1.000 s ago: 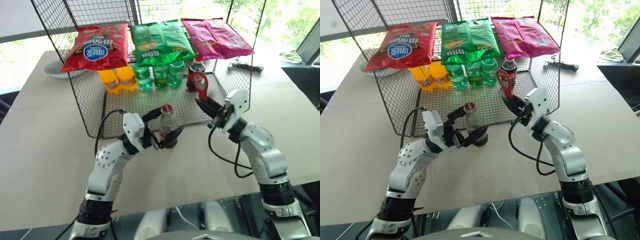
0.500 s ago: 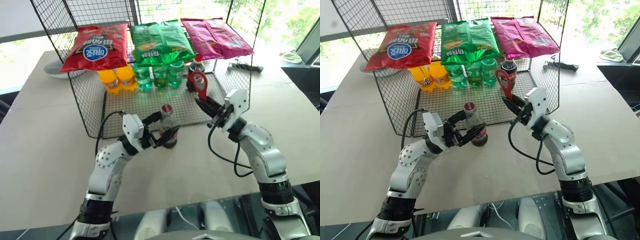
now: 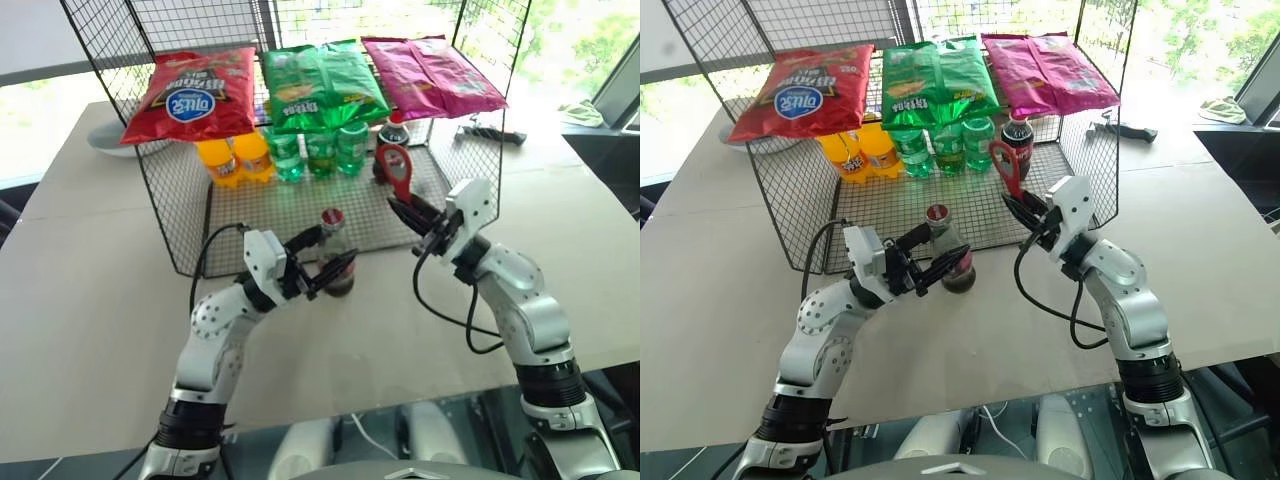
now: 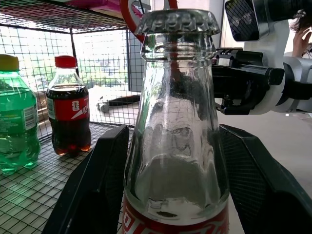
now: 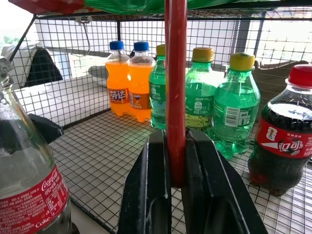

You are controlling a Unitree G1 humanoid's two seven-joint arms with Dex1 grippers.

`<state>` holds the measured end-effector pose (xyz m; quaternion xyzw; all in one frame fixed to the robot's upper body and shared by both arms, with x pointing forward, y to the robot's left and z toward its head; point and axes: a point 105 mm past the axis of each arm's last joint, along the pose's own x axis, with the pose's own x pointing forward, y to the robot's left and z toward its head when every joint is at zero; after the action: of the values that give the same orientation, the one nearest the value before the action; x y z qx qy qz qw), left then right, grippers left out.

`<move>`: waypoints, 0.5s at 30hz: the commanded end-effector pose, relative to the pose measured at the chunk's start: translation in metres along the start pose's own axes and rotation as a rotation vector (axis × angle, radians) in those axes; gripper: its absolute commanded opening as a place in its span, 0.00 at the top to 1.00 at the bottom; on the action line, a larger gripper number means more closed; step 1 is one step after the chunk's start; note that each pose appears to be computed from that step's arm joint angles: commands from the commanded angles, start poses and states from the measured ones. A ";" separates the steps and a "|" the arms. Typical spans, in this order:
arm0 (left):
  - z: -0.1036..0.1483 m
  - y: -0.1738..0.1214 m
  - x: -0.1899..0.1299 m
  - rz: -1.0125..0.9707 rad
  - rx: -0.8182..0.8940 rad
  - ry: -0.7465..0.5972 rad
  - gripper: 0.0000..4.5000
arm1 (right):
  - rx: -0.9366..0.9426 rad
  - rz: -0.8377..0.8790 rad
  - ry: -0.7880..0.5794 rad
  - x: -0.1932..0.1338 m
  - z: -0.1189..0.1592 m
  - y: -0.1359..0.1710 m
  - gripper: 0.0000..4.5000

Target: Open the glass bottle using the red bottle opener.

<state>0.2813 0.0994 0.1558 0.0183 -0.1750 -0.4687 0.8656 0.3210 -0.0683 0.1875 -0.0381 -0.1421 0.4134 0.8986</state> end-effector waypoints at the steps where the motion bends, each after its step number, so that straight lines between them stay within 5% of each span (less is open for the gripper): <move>1: 0.007 0.000 0.000 0.002 0.024 -0.033 0.42 | -0.178 0.073 -0.045 0.007 0.016 0.012 1.00; 15: 0.007 0.001 0.006 0.016 0.010 -0.054 0.42 | -0.724 0.146 -0.125 0.020 -0.006 0.046 1.00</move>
<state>0.2837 0.0977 0.1549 0.0063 -0.1790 -0.4623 0.8684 0.3085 -0.0297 0.1714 -0.3162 -0.2935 0.4025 0.8074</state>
